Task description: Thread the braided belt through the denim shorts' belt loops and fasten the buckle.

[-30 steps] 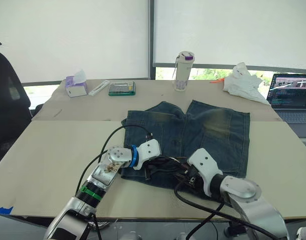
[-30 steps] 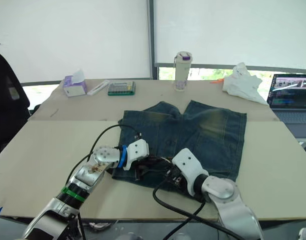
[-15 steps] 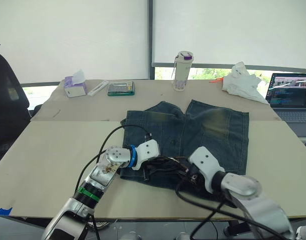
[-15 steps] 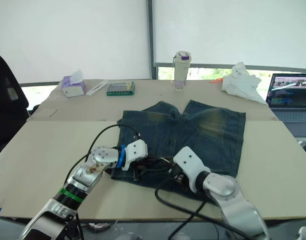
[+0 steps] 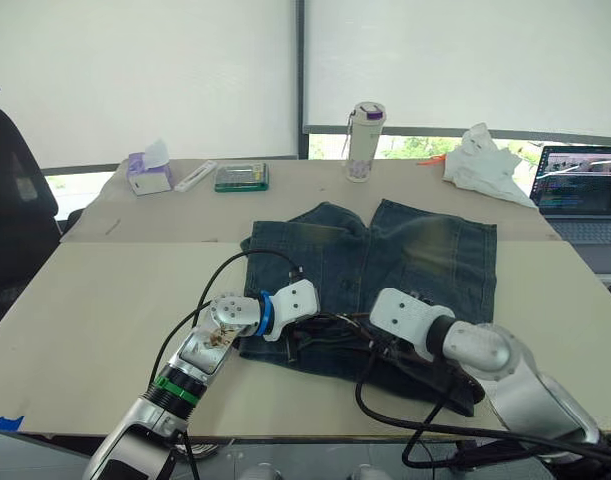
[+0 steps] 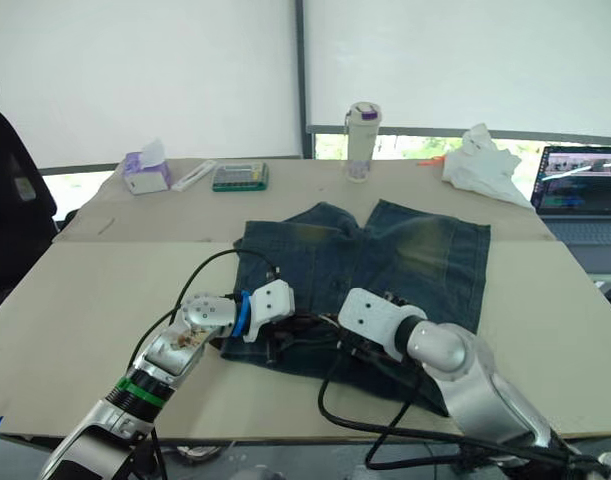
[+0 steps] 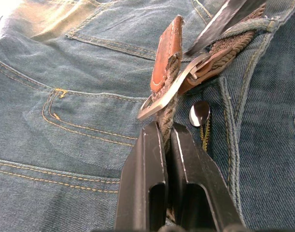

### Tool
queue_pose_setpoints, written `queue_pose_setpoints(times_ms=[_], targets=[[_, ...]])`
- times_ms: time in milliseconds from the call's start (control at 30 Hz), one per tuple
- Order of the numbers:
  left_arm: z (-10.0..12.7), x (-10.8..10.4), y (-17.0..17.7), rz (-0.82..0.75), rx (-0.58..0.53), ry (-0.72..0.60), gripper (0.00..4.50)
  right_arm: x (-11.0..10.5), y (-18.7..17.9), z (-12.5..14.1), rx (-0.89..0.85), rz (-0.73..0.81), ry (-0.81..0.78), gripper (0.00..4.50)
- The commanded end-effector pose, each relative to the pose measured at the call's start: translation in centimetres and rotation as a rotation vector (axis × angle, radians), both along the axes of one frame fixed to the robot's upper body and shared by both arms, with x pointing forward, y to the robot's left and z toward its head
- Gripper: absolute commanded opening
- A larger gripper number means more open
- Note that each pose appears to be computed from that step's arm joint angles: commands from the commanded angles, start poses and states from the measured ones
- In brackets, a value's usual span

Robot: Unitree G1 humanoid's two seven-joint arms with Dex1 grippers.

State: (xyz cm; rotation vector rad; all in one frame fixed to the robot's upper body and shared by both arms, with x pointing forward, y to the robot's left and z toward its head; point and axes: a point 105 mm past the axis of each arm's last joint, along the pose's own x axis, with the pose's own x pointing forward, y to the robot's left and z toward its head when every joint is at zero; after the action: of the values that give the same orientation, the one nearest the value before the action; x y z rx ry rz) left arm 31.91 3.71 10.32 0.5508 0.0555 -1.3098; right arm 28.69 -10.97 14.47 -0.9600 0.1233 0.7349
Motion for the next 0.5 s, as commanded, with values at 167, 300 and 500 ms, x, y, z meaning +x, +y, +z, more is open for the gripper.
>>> queue_pose_setpoints(times_ms=[167, 300, 500], targets=[[1.6, -0.7, -0.2, -0.037, -0.048, -0.044, 0.0, -0.4, 1.2, 0.9, -0.054, 0.106, -0.061, 0.26], [1.5, -1.0, 0.0, -0.045, -0.044, -0.041, 0.0, -1.1, 1.1, 0.9, -0.067, 0.134, -0.056, 0.02], [1.4, -1.5, 1.4, -0.044, -0.067, 0.017, 0.0, -1.8, -0.9, 1.8, -0.107, 0.078, -0.083, 0.02]])
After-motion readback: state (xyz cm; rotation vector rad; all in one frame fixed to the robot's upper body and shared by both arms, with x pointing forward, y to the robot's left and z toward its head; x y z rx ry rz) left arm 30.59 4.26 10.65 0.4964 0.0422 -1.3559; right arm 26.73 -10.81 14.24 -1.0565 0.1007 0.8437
